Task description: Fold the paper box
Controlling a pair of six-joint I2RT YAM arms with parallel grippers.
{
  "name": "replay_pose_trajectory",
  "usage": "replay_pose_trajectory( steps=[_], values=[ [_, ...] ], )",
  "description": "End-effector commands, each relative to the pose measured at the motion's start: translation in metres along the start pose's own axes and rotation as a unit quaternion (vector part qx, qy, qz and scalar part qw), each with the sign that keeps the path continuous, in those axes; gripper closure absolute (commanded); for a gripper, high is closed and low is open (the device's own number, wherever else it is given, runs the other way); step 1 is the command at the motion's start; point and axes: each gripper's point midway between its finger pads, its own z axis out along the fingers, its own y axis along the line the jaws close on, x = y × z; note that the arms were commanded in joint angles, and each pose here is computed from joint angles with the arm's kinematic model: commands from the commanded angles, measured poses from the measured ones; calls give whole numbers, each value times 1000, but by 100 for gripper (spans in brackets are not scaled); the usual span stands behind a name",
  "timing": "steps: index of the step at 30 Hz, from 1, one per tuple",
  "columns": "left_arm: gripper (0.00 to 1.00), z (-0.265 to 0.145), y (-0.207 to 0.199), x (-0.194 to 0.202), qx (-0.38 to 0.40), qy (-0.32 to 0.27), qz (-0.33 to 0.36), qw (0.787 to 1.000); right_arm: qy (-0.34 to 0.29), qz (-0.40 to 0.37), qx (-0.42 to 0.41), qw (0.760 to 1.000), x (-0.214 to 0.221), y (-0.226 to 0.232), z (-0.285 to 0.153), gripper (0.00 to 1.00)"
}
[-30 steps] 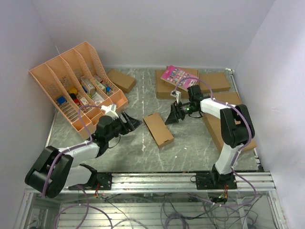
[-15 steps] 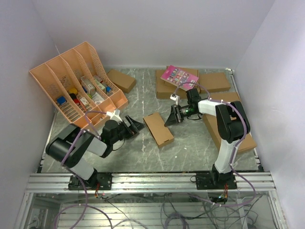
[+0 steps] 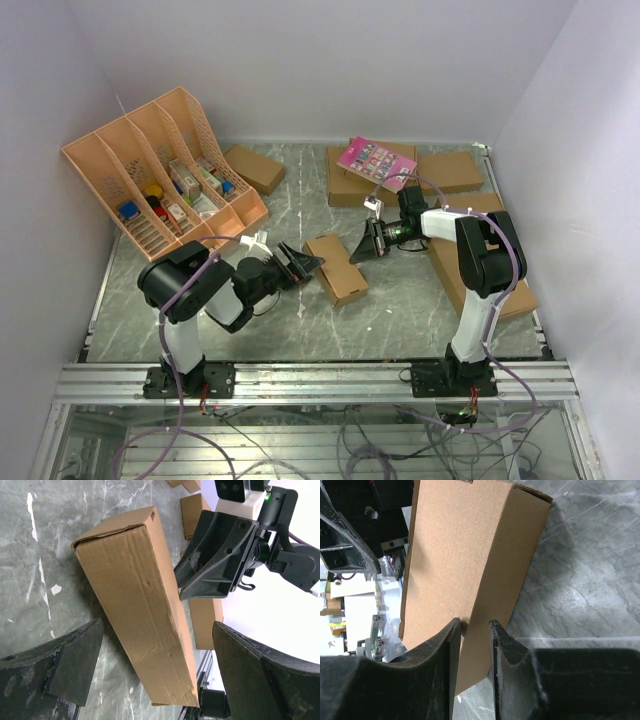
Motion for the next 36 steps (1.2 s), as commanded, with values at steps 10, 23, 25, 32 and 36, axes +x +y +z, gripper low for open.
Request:
replay_pose_trajectory(
  steps=[10,23,25,32,36],
  values=[
    [6,31,-17,0,13,-23,15,1000,18,19,36,999,18,-26,0,73],
    [54,30,-15,-7,-47,-14,86,995,-5,-31,26,999,-3,-5,-16,51],
    [54,25,-15,-9,-60,-9,103,993,-15,-50,28,998,-11,0,-25,45],
    [55,-9,-16,-34,-166,48,203,964,-69,-109,57,990,-37,19,-72,38],
    [56,-55,-6,-66,-292,96,296,905,-111,-117,70,984,-49,23,-103,38]
  ],
)
